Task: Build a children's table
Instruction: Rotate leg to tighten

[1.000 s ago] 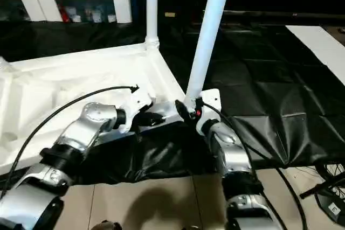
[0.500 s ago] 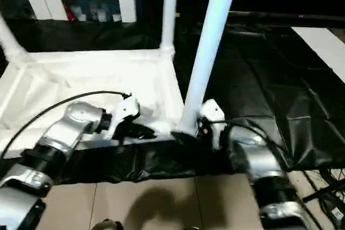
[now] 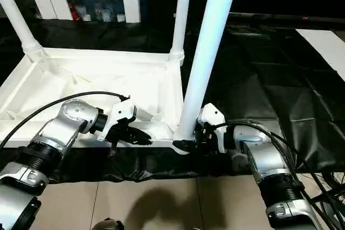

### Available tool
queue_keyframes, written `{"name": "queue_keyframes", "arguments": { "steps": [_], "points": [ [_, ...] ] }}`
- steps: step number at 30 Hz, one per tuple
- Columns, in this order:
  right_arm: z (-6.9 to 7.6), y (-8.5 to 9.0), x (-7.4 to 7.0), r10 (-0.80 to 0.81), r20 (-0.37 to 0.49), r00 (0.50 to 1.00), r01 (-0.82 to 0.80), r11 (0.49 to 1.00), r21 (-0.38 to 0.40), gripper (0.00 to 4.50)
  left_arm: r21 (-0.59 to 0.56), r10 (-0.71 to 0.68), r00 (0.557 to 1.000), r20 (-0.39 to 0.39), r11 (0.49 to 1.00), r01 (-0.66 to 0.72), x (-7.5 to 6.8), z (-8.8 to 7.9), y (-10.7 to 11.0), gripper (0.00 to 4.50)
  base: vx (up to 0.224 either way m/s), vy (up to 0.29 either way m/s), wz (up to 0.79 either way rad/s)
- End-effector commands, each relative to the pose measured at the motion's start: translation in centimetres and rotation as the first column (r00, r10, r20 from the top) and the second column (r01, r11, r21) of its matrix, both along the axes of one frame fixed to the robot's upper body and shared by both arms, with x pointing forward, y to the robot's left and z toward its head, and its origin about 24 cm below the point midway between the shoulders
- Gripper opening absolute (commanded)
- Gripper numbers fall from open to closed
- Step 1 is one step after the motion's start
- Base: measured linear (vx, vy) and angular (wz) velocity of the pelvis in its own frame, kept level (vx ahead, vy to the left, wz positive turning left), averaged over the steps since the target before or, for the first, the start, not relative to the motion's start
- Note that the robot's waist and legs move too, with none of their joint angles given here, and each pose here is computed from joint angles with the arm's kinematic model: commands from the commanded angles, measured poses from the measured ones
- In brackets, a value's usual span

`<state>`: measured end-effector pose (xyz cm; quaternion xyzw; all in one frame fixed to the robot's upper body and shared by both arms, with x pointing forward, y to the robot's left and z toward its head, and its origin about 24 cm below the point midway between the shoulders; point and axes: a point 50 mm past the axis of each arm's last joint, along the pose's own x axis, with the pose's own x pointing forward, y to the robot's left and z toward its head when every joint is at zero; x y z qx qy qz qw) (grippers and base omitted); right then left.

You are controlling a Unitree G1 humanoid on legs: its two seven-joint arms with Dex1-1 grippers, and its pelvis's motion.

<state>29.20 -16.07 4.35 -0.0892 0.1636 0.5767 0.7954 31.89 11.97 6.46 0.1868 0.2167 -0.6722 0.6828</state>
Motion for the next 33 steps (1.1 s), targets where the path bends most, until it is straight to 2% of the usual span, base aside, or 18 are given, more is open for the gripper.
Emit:
{"name": "queue_keyframes", "arguments": {
  "steps": [1,5,7,11,12,17,18,19,20,22,23,26,27,30,33],
  "points": [
    [-0.5,2.0,-0.9,0.127,-0.045,0.991,-0.126,0.992,0.027,2.78,-0.053,-0.049,0.998,0.046,0.997,0.052,0.4,1.3,-1.6,0.0,0.0,0.0,0.0],
    [-1.1,2.7,-1.4,0.086,-0.062,0.994,-0.08,0.992,0.095,2.74,-0.097,0.008,0.998,0.06,0.995,-0.002,0.5,1.3,-2.1,0.0,0.0,0.0,0.0],
    [-1.1,3.3,-1.0,0.017,-0.043,0.999,-0.011,0.99,0.141,2.74,-0.119,0.065,0.995,0.079,0.991,-0.056,0.9,1.3,-2.6,0.0,0.0,0.0,0.0],
    [-1.6,4.2,0.7,-0.215,-0.018,0.977,0.215,0.964,0.159,2.74,-0.148,0.201,0.973,0.116,0.972,-0.183,1.7,1.2,-4.0,0.0,0.0,0.0,0.0],
    [-2.0,4.8,1.4,-0.322,-0.016,0.946,0.321,0.934,0.158,2.74,-0.168,0.267,0.954,0.14,0.956,-0.243,2.0,1.3,-4.9,0.0,0.0,0.0,0.0],
    [-2.3,6.2,2.5,-0.47,-0.05,0.881,0.471,0.868,0.157,2.73,-0.206,0.322,0.936,0.143,0.935,-0.29,2.0,1.5,-6.7,0.0,0.0,0.0,0.0],
    [-2.4,6.6,2.8,-0.505,-0.055,0.861,0.507,0.847,0.158,2.73,-0.211,0.325,0.934,0.146,0.933,-0.292,1.9,1.4,-7.2,0.0,0.0,0.0,0.0],
    [-2.5,7.2,3.2,-0.57,-0.051,0.82,0.571,0.808,0.146,2.73,-0.218,0.335,0.93,0.151,0.929,-0.299,1.7,1.3,-7.9,0.0,0.0,0.0,0.0],
    [-2.5,7.3,3.2,-0.579,-0.051,0.814,0.58,0.802,0.143,2.73,-0.219,0.336,0.93,0.152,0.929,-0.3,1.7,1.3,-8.0,0.0,0.0,0.0,0.0],
    [-2.3,7.8,3.3,-0.577,-0.035,0.816,0.575,0.803,0.159,2.73,-0.211,0.311,0.937,0.158,0.938,-0.276,1.3,1.1,-8.4,0.0,0.0,0.0,0.0],
    [-2.3,8.0,3.3,-0.581,-0.034,0.813,0.578,0.798,0.169,3.29,-0.209,0.301,0.941,0.157,0.941,-0.266,1.1,1.0,-8.5,0.0,0.0,0.0,0.0],
    [-2.1,8.2,3.2,-0.57,-0.049,0.82,0.567,0.8,0.195,3.52,-0.203,0.263,0.953,0.148,0.951,-0.231,0.7,0.8,-8.4,0.0,0.0,0.0,0.0],
    [-2.0,8.1,3.1,-0.549,-0.042,0.834,0.546,0.815,0.192,3.65,-0.2,0.243,0.959,0.147,0.957,-0.212,0.6,0.7,-8.1,0.0,0.0,0.0,0.0],
    [-1.7,7.4,2.5,-0.444,0.056,0.894,0.434,0.891,0.134,3.93,-0.208,0.181,0.973,0.141,0.967,-0.15,0.4,1.0,-7.4,0.0,0.0,0.0,0.0],
    [-1.5,6.7,2.0,-0.369,0.069,0.927,0.359,0.925,0.122,4.0,-0.213,0.14,0.982,0.128,0.971,-0.111,0.3,1.3,-6.9,0.0,0.0,0.0,0.0]
  ]
}}
